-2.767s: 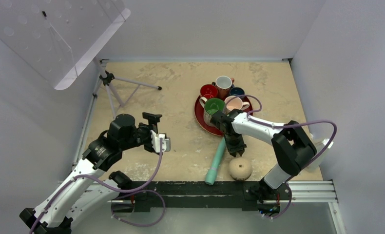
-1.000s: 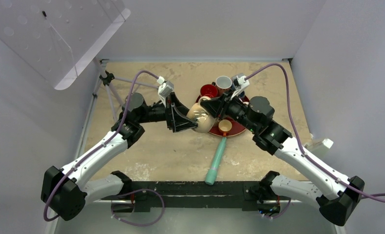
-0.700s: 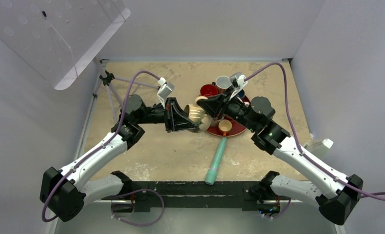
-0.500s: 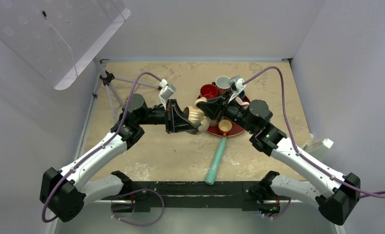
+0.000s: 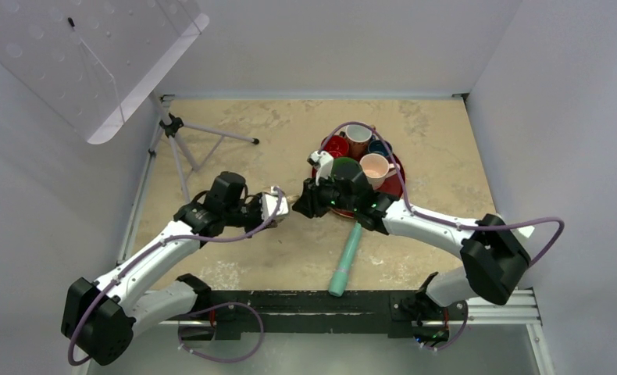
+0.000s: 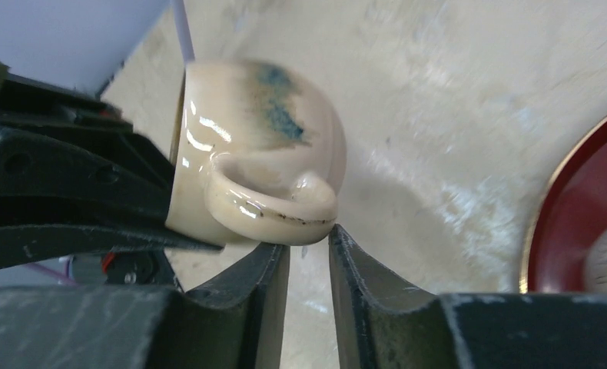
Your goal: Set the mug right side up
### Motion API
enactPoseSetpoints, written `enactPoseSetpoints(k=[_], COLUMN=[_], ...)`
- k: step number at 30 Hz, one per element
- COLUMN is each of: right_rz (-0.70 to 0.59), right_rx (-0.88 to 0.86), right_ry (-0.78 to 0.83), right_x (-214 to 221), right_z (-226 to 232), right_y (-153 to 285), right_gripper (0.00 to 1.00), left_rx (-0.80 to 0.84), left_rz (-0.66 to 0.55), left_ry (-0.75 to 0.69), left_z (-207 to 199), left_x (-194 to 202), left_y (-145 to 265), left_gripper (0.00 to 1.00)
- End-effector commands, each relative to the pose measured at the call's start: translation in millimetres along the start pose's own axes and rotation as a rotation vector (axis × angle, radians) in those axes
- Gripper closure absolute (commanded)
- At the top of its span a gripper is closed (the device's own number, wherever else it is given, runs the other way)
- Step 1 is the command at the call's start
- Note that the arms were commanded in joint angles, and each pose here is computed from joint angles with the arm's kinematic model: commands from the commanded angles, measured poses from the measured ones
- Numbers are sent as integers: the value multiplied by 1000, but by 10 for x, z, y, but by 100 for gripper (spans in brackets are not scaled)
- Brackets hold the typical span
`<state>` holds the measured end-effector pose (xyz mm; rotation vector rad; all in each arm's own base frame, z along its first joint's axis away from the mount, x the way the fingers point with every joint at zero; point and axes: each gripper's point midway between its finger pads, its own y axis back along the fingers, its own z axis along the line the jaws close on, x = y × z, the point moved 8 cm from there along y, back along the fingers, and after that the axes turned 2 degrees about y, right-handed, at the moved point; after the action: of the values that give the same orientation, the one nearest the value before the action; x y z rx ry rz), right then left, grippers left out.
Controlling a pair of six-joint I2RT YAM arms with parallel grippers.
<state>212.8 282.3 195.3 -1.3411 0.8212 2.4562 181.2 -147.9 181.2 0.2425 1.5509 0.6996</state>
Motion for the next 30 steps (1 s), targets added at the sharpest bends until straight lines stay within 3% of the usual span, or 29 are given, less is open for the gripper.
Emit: enactPoseSetpoints(k=[1,6,8,10,15,16,17,18,23,26,30], right_rz=[-55,-11,5,-3,-26,-39,-50,-48,62,154,174], right_rx=[-152,-122,-106,-103,-15,28,59,94,265,345,375], right_ry=[25,27,23,29,20,7,-1,-6,115,142,123], right_x=[-391,-496,-526,-563,-696,-744,-806,-836,-699,-522,-448], right_z=[376,453,486,542,559,547,567,601,1047,1111,1120], right_y=[68,218,264,281,272,273,268,240,-87,-305,-416], right_gripper=[65,62,62,50,50,43,14,3,2,8,17], left_rx=[52,177,218,249,262,263,256,245,185,177,176], left_rz=[77,172,192,203,227,238,256,268,300,312,309], left_ry=[-500,-726,-756,-776,-825,-854,-877,-894,-931,-936,-917], left_z=[37,-48,-79,-94,-65,-56,-34,-12,89,92,80], left_x=[96,202,198,183,154,156,159,144,-3,-50,-88], left_y=[118,256,307,339,362,366,373,381,453,495,533], left_gripper=[100,100,100,100,100,100,100,100,100,100,100])
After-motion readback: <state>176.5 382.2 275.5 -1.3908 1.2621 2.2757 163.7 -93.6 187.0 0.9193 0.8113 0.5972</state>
